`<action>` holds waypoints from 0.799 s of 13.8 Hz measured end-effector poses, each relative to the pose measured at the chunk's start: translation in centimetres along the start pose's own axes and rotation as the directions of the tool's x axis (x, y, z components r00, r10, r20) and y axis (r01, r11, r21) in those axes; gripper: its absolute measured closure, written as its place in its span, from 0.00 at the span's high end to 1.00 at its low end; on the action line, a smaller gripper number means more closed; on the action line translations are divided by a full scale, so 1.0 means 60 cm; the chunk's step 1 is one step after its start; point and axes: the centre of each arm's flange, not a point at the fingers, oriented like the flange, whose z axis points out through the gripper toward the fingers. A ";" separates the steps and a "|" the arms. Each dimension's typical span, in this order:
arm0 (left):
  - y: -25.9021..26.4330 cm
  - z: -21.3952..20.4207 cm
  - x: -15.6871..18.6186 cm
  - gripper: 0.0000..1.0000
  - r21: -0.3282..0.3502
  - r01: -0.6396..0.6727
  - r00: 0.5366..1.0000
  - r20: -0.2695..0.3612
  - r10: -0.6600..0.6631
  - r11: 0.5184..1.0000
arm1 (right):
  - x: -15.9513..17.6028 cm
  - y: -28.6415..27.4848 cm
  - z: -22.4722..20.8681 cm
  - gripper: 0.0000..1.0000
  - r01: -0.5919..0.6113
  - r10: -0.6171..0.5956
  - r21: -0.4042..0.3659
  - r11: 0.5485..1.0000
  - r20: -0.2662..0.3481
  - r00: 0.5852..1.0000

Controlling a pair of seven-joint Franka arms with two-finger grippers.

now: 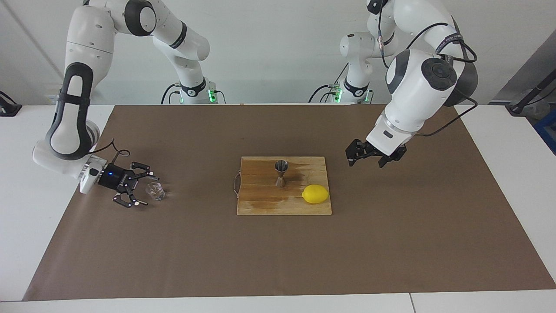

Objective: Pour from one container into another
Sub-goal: 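Retract the left gripper while the right gripper reaches the glass cup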

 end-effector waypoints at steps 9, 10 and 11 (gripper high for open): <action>-0.035 -0.129 -0.089 1.00 0.072 -0.062 0.998 -0.018 0.063 0.995 | 0.017 0.005 0.013 0.93 0.018 -0.018 0.009 1.000 -0.009 1.000; -0.045 -0.141 -0.106 1.00 0.085 -0.054 0.998 -0.010 0.055 0.995 | 0.017 0.005 0.013 0.93 0.018 -0.018 0.008 1.000 -0.009 1.000; -0.063 -0.150 -0.120 1.00 0.098 -0.045 0.999 -0.008 0.046 0.994 | 0.017 0.005 0.012 0.93 0.018 -0.018 0.007 1.000 -0.009 1.000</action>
